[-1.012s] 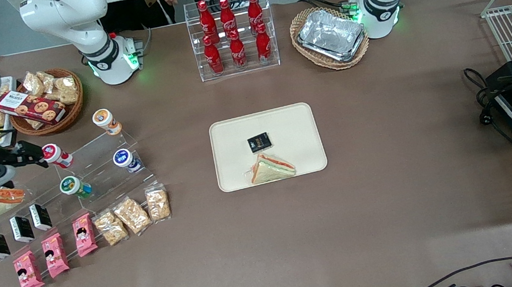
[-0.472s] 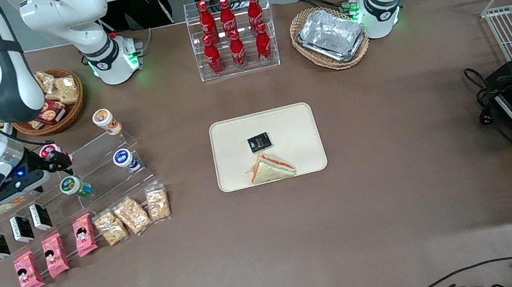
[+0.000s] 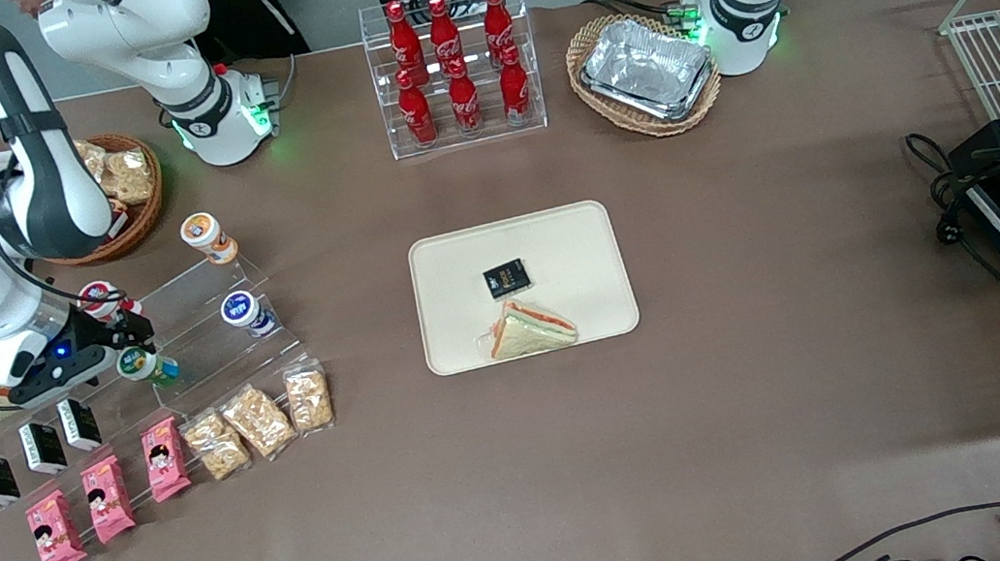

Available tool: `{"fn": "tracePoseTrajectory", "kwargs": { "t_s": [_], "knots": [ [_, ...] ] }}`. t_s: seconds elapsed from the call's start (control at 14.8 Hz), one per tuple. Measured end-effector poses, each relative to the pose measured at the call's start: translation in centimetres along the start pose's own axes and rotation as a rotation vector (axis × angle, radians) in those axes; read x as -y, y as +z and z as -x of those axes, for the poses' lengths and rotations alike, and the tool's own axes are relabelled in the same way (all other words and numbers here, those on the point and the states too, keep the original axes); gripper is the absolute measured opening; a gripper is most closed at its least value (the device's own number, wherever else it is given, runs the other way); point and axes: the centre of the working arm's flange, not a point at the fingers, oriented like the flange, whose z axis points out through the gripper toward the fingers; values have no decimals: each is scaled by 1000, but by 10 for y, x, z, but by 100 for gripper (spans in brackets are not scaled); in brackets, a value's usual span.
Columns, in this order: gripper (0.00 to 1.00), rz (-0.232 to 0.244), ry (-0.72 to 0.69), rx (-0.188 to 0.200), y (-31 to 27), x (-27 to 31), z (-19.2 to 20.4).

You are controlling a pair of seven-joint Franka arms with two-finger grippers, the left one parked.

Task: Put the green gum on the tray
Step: 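Lower the right gripper around the green-capped gum bottle and close it, then lift the gum bottle out of the rack with the right gripper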

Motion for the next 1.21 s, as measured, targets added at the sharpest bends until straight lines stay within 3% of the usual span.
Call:
{"fn": "tracePoseTrajectory", "kwargs": {
  "t_s": [1.01,1.08,1.21],
  "knots": [
    [100,5,-1,3,38,10,19],
    [95,5,-1,4,38,10,19],
    [74,4,-1,4,39,10,20]
  ]
}}
